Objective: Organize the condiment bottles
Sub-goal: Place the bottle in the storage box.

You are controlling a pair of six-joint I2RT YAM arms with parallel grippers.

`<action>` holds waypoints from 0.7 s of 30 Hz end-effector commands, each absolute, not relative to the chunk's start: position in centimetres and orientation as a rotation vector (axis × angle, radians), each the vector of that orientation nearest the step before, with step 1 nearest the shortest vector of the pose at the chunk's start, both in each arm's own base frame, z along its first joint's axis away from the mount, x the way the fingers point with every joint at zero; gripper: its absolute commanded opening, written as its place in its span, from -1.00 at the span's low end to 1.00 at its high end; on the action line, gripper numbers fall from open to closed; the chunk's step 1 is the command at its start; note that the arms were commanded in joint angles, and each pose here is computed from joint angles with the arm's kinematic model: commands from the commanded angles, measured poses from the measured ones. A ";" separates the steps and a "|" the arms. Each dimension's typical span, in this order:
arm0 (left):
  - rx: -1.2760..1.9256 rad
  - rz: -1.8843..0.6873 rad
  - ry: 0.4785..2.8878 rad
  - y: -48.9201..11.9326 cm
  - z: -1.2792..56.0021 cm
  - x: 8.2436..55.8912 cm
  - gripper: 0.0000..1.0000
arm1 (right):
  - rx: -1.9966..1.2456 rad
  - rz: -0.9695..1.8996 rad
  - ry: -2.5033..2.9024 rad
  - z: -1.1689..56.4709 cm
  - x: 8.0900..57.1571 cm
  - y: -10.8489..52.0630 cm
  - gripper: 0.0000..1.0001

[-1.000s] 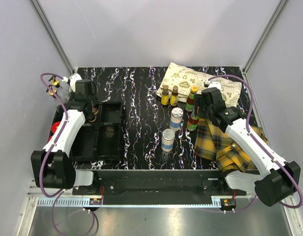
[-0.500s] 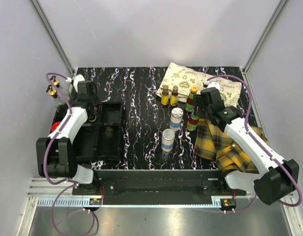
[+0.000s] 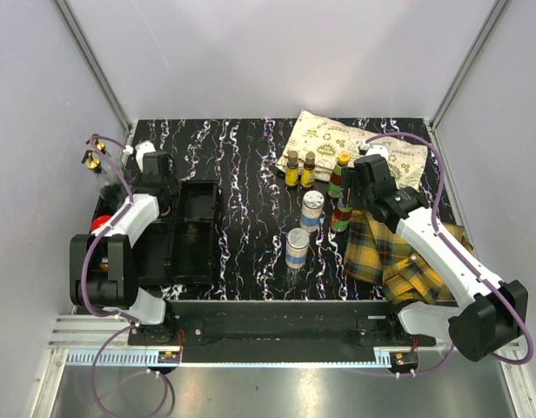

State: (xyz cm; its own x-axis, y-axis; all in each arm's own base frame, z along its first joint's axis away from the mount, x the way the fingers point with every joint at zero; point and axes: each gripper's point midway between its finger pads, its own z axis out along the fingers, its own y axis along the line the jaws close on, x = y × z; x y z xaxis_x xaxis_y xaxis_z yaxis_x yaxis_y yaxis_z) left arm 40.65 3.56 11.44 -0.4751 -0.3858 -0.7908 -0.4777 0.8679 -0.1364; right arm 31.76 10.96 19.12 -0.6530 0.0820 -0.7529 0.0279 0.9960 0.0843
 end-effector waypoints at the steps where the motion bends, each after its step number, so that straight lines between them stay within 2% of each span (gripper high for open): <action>1: -0.614 0.076 2.016 3.6 12.5 42.2 -1.00 | 0.086 0.095 2.227 20.7 32.6 11.3 0.48; 13: -0.593 0.063 1.987 3.6 12.1 42.3 -0.99 | 0.083 0.096 2.231 20.7 32.4 11.3 0.49; 18: -0.591 0.056 1.996 3.4 12.1 41.9 -0.49 | 0.088 0.098 2.229 20.7 32.4 11.2 0.49; 20: -0.589 0.055 1.995 3.4 12.2 41.8 -0.42 | 0.087 0.099 2.231 20.7 32.4 11.2 0.49; 21: -0.587 0.057 1.993 3.4 12.5 41.7 -0.32 | 0.087 0.098 2.232 20.6 32.3 11.2 0.49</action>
State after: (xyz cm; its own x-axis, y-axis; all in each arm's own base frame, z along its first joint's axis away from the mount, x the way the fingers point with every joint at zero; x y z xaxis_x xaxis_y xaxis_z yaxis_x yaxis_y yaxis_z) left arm 41.57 3.47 10.97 -0.4057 -0.3841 -0.8294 -0.4508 0.8735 -0.1839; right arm 31.77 10.96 19.12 -0.6527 0.0825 -0.7531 0.0281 0.9960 0.0848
